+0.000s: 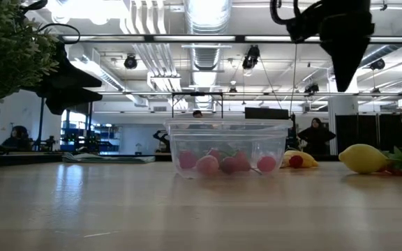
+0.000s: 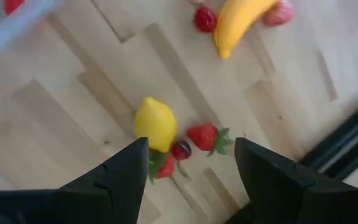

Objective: Pick and placing Produce into tupperware
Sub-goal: Put the lemon into the transparent container

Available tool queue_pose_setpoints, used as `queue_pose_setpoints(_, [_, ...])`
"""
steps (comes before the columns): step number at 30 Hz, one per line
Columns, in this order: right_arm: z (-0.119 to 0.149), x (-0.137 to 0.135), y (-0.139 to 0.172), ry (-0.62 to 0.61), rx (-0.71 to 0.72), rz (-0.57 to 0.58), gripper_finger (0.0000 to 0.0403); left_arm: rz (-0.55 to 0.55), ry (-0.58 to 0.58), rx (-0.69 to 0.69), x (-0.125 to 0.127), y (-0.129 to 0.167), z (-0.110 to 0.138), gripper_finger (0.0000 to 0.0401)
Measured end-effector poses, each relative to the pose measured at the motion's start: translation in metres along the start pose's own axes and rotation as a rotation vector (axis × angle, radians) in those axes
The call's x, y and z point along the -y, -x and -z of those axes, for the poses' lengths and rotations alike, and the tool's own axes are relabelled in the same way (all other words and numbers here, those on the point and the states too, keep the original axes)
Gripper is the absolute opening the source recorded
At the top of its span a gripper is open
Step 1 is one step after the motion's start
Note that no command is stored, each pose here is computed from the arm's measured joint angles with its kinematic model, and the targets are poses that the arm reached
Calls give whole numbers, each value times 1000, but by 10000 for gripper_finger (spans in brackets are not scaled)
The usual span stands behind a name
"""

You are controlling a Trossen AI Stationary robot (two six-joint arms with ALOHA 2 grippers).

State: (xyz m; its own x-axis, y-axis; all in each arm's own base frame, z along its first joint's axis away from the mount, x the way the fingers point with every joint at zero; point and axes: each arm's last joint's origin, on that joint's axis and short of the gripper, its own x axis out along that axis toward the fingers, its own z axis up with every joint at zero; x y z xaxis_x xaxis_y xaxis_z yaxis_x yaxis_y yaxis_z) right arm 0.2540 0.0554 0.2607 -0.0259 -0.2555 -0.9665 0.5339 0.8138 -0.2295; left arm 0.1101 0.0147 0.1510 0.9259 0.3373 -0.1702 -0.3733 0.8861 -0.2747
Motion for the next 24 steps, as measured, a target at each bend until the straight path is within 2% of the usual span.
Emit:
queue_pose_setpoints(3, [2,-3,-5,16,-15,-25,235,0,0,0,0,0,0,233])
queue_pose_setpoints(8, [-2,1,-24,-27,-138,-131,244,0,0,0,0,0,0,233])
queue_pose_setpoints(15, [0,3,-43,-6,-157,-137,269,1,0,1,0,0,0,233])
queue_pose_setpoints(20, [3,0,-60,71,-148,-144,291,0,0,1,0,0,0,233])
queue_pose_setpoints(24, [8,0,-74,125,-176,-103,302,1,0,1,0,0,0,233])
